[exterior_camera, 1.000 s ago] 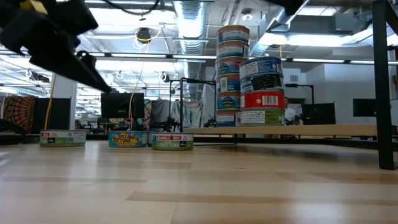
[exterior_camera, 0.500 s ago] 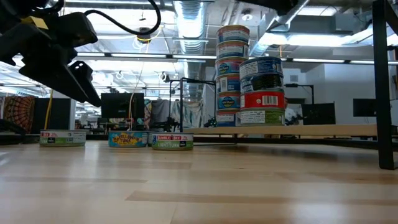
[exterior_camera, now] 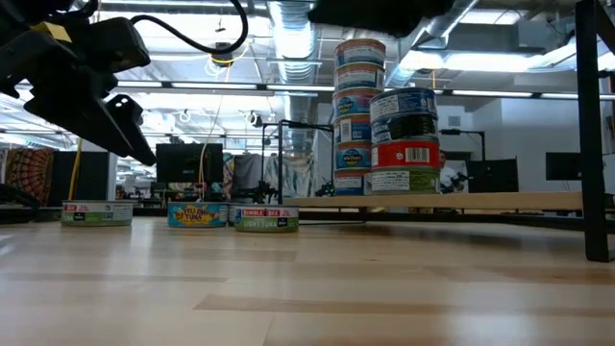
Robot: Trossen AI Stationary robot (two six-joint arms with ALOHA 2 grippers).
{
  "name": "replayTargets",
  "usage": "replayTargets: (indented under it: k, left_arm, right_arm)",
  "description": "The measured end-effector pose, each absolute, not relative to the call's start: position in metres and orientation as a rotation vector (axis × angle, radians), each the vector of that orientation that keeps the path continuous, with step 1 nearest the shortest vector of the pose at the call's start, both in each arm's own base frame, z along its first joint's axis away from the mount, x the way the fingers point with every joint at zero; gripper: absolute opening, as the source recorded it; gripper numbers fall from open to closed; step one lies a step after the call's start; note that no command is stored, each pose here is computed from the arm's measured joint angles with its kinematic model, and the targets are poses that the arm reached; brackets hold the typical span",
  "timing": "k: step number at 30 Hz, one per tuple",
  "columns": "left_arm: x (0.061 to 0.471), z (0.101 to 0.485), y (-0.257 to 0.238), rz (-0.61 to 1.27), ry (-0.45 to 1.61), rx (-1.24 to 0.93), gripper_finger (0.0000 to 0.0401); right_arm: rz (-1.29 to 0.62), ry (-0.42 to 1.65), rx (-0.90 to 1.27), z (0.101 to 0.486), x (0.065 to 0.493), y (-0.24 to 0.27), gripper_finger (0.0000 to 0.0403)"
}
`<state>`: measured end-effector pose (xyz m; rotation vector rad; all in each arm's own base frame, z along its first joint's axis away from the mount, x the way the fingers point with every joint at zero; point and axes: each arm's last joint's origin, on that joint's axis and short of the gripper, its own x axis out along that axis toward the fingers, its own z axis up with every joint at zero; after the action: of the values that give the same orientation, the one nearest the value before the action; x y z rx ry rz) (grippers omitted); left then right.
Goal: Stack canned seafood by type on shelf
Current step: Put the green tuna can on the shelf
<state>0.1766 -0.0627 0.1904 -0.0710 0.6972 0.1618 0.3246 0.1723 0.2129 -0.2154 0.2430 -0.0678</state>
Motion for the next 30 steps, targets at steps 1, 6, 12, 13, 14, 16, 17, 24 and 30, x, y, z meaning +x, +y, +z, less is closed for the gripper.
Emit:
replayTargets:
  k: [1, 6, 12, 13, 14, 16, 17, 24, 30]
  left_arm:
    - [0.177, 0.191, -0.063, 0.161, 0.693, -0.073, 0.0296]
    - [0.177, 0.191, -0.063, 0.161, 0.696, -0.073, 0.0296]
    - [0.175, 0.190, -0.064, 0.137, 0.710, -0.009, 0.0286]
    - [0.175, 0.190, -0.065, 0.132, 0.710, 0.001, 0.0284]
    - [0.175, 0.189, -0.065, 0.128, 0.713, 0.014, 0.0281]
    - [0.176, 0.187, -0.065, 0.121, 0.725, 0.043, 0.0278]
    - [0.177, 0.186, -0.066, 0.116, 0.732, 0.059, 0.0276]
    - [0.176, 0.188, -0.066, 0.059, 0.738, 0.095, 0.0275]
    - [0.178, 0.201, -0.064, -0.027, 0.632, 0.117, 0.0275]
  right_arm:
    - [-0.069, 0.258, -0.224, 0.209, 0.329, 0.172, 0.0278]
    - [-0.088, 0.243, -0.240, 0.211, 0.348, 0.171, 0.0278]
    - [-0.096, 0.310, -0.233, 0.216, 0.354, 0.173, 0.0278]
    - [-0.100, 0.330, -0.221, 0.217, 0.354, 0.173, 0.0278]
    - [-0.105, 0.346, -0.207, 0.218, 0.355, 0.173, 0.0278]
    - [-0.116, 0.365, -0.192, 0.217, 0.360, 0.172, 0.0278]
    - [-0.116, 0.365, -0.192, 0.218, 0.361, 0.172, 0.0278]
    - [-0.076, 0.334, -0.162, 0.241, 0.356, 0.173, 0.0278]
    - [-0.081, 0.333, -0.134, 0.241, 0.349, 0.164, 0.0278]
